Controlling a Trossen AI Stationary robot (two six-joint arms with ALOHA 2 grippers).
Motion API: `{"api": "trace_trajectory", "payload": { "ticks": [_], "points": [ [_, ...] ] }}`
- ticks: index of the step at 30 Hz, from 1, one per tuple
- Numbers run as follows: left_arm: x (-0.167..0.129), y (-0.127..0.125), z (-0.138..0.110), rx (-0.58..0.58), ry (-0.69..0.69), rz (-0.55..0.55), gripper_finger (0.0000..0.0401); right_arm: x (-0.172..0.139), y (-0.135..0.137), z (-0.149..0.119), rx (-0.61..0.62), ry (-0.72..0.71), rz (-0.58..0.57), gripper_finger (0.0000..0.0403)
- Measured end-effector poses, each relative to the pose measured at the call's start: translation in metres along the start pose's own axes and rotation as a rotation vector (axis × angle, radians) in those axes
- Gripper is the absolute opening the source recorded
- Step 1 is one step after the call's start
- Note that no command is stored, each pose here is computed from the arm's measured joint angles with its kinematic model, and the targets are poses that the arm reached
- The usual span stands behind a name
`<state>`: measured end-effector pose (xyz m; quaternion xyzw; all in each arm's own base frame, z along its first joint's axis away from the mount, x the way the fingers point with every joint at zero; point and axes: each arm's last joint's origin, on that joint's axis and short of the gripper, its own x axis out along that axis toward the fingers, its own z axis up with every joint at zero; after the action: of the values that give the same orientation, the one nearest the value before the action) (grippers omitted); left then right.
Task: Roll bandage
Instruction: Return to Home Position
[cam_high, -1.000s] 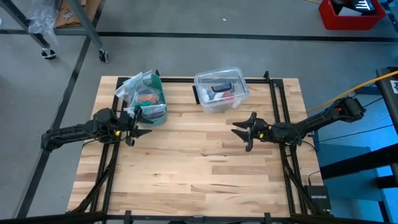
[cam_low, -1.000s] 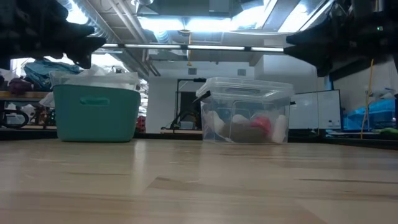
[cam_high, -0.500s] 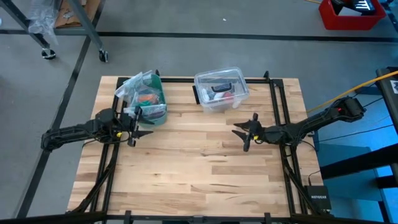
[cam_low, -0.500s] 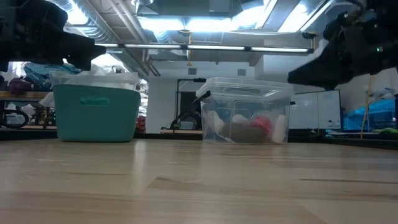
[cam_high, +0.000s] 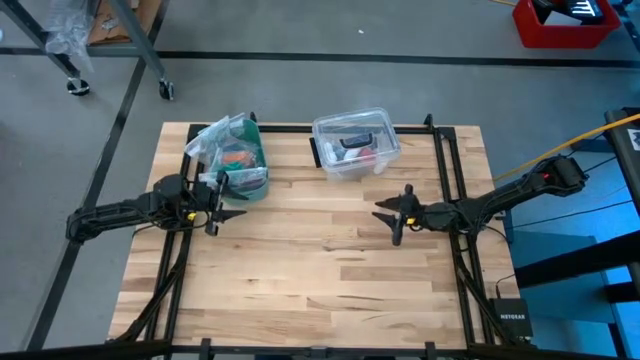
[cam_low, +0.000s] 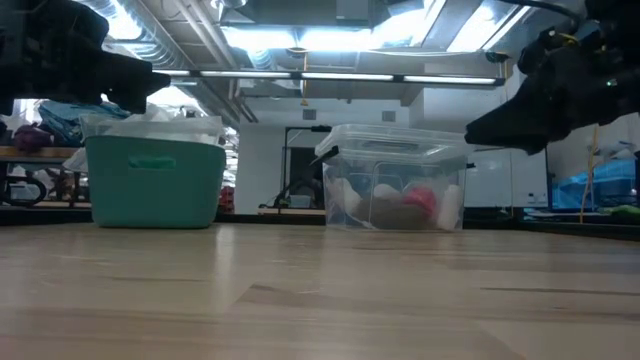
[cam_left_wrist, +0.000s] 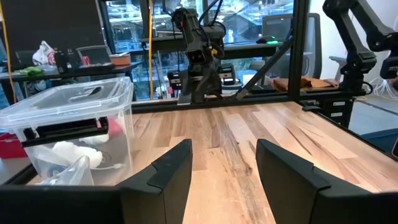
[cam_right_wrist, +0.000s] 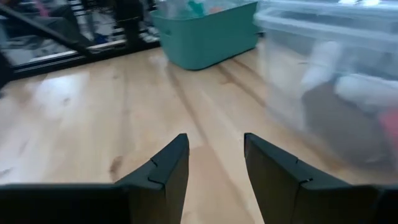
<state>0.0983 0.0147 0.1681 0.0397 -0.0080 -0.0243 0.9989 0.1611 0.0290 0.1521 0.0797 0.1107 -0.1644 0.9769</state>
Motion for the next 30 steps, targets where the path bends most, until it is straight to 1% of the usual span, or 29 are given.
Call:
{"api": "trace_trajectory", "payload": {
  "ticks": [4, 8, 13, 18, 26, 30],
  "points": [
    [0.0, 0.0, 0.0, 0.0, 0.0, 0.0, 0.0169, 0.0, 0.003, 0.001, 0.009, 0.011, 0.078, 0.0158],
    [0.0, 0.0, 0.0, 0.002, 0.0, 0.0, 0.0169, 0.0, 0.004, 0.004, 0.02, -0.014, 0.1, 0.0158],
    [0.0, 0.0, 0.0, 0.002, 0.001, -0.001, 0.0169, 0.0, 0.004, 0.006, -0.02, -0.036, 0.098, 0.0158],
    [0.0, 0.0, 0.0, 0.002, 0.001, -0.001, 0.0169, -0.001, 0.005, 0.011, 0.01, -0.089, 0.112, 0.0158],
    [0.0, 0.0, 0.0, 0.002, 0.001, -0.001, 0.0169, -0.001, 0.004, 0.014, 0.032, -0.127, 0.048, 0.0158],
    [0.0, 0.0, 0.0, 0.001, 0.001, -0.002, 0.0169, -0.001, 0.004, 0.014, 0.004, -0.131, 0.046, 0.0158]
  ]
}}
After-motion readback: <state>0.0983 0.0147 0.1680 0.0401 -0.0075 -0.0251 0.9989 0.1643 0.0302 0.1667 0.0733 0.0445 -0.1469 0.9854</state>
